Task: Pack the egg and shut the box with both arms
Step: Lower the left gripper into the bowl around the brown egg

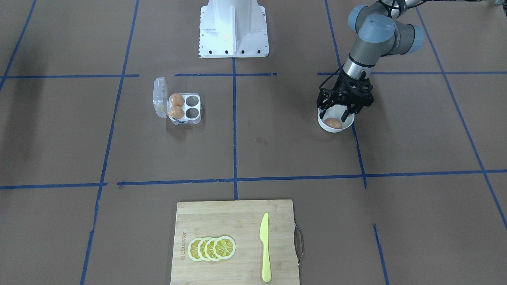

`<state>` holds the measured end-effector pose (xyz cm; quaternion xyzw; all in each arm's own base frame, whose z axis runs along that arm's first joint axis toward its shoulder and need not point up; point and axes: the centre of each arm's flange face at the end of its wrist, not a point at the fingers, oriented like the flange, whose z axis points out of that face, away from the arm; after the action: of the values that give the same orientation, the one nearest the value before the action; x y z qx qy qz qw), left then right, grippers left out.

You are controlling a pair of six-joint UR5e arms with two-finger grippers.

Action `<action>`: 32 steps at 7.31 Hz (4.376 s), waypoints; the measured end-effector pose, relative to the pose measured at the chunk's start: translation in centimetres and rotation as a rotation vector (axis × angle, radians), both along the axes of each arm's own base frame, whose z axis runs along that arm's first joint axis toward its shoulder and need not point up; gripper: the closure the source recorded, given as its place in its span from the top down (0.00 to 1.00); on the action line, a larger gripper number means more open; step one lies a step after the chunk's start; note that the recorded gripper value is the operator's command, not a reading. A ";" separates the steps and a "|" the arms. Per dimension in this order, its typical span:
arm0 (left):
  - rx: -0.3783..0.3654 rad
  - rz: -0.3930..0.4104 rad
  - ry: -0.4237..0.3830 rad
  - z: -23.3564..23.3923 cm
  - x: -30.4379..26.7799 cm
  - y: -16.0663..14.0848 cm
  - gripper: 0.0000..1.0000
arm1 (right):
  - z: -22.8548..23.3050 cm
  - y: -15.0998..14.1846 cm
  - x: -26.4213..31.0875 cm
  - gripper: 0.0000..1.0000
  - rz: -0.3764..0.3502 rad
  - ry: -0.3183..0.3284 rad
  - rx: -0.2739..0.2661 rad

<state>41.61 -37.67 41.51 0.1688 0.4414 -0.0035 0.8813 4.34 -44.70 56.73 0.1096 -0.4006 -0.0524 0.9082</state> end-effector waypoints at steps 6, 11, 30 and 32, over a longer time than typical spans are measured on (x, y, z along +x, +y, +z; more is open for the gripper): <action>-0.006 0.001 -0.012 0.7 -0.2 0.2 0.77 | 0.2 0.2 0.0 1.00 -0.001 0.002 -0.002; -0.009 -0.001 -0.016 0.9 -0.1 0.2 0.77 | 0.2 0.2 0.0 1.00 -0.002 0.002 0.001; 0.038 -0.075 -0.027 0.2 0.3 -1.0 0.35 | 0.0 0.2 0.0 1.00 -0.004 0.003 0.006; 0.042 -0.077 -0.020 -0.2 -0.1 -0.9 0.33 | -0.1 0.2 0.0 1.00 -0.004 0.003 0.008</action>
<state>41.54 -38.60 41.30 0.2041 0.4258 -0.0263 0.8811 4.37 -44.45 56.67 0.1122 -0.3995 -0.0559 0.9081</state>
